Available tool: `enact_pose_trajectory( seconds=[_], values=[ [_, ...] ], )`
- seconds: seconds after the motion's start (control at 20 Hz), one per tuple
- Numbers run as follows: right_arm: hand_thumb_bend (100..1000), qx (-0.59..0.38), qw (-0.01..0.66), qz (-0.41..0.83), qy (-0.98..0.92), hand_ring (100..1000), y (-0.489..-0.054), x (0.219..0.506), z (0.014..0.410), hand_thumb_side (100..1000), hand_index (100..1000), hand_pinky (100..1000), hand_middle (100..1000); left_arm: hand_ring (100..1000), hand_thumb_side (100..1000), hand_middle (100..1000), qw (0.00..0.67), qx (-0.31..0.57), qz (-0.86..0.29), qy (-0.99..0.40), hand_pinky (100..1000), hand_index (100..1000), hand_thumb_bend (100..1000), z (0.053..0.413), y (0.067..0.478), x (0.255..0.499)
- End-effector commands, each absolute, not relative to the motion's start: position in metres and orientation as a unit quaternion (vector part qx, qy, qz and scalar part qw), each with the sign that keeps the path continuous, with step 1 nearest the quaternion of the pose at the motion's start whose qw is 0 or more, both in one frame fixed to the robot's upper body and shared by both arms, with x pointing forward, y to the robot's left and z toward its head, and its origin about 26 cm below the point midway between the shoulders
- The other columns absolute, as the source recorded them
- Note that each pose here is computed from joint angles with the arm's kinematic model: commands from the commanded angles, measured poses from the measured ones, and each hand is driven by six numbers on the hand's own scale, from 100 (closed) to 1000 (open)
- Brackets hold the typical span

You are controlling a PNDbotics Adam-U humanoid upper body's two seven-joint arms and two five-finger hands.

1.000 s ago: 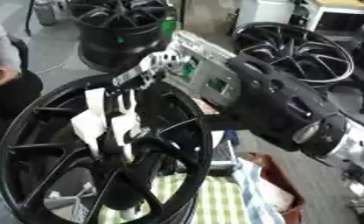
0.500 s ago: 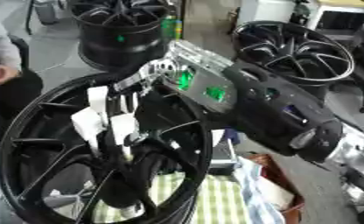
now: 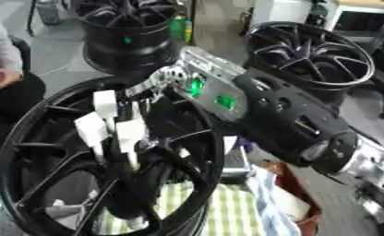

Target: Pull the pin out of the wheel hub.

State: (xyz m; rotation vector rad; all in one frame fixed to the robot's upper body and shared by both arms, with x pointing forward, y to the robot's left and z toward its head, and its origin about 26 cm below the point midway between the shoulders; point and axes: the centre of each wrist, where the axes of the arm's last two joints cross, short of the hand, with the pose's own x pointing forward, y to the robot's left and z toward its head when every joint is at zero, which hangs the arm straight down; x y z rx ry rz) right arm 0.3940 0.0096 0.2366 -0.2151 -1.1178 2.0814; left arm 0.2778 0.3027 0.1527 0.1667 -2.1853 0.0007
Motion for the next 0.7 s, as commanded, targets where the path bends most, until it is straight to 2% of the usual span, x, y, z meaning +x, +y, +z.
enact_pose_trajectory(
  seconds=[0.05, 0.4, 0.7],
  values=[
    [375, -0.092, 0.384, 0.803, -0.446, 777, 0.0089, 0.3949, 0.2463, 253, 817, 776, 760, 909, 644, 798, 0.450, 0.065, -0.003, -0.891, 841, 805, 125, 0.1573, 0.3024, 0.2771],
    [349, -0.090, 0.400, 0.780, -0.473, 764, 0.0127, 0.3906, 0.2424, 288, 791, 764, 723, 910, 645, 799, 0.451, 0.067, -0.001, -0.890, 842, 805, 123, 0.1565, 0.3028, 0.2767],
    [338, -0.087, 0.406, 0.776, -0.474, 758, 0.0150, 0.3886, 0.2369, 222, 774, 760, 703, 910, 645, 798, 0.450, 0.066, -0.001, -0.891, 842, 805, 122, 0.1572, 0.3026, 0.2771]
  ],
)
